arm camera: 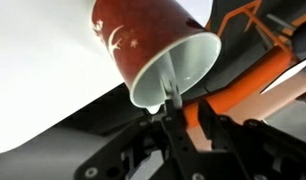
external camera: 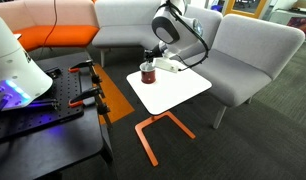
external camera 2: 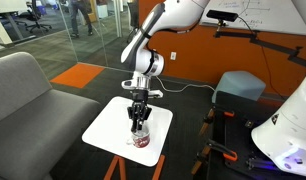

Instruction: Put the marker in the mug

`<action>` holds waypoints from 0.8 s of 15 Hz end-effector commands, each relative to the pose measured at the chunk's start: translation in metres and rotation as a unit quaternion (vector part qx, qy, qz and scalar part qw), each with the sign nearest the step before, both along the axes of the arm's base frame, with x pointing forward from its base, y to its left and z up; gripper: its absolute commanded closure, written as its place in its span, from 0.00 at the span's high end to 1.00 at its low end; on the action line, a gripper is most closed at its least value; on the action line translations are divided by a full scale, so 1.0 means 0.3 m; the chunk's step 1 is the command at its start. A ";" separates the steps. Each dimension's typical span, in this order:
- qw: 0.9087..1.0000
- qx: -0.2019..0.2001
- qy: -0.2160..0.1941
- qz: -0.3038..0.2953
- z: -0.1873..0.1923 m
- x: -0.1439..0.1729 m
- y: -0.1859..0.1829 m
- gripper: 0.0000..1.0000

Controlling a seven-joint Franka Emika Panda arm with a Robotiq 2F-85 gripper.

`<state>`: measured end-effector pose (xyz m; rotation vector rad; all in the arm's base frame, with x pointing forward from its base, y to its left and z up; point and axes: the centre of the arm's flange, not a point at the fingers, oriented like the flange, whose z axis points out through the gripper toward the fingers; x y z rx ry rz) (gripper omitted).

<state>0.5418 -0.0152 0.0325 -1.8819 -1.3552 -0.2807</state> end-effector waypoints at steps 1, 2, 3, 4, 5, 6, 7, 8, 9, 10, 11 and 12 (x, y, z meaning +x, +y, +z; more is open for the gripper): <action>1.000 -0.005 -0.007 -0.010 0.041 0.003 -0.013 0.64; 1.000 -0.011 -0.008 -0.011 0.062 0.003 -0.012 0.73; 1.000 -0.023 -0.016 -0.006 0.099 -0.004 -0.006 0.80; 0.999 -0.028 -0.015 -0.007 0.128 -0.003 0.000 0.86; 0.999 -0.035 -0.008 -0.007 0.168 -0.002 0.008 0.95; 0.999 -0.046 -0.004 -0.010 0.197 -0.001 0.019 0.99; 0.998 -0.059 0.004 -0.011 0.228 -0.001 0.029 1.00; 0.997 -0.071 0.013 -0.016 0.265 -0.003 0.041 1.00; 0.996 -0.081 0.018 -0.017 0.299 -0.007 0.054 1.00; 0.995 -0.091 0.021 -0.022 0.331 -0.012 0.064 1.00; 0.995 -0.097 0.023 -0.026 0.361 -0.016 0.074 1.00; 0.994 -0.102 0.026 -0.025 0.386 -0.022 0.080 1.00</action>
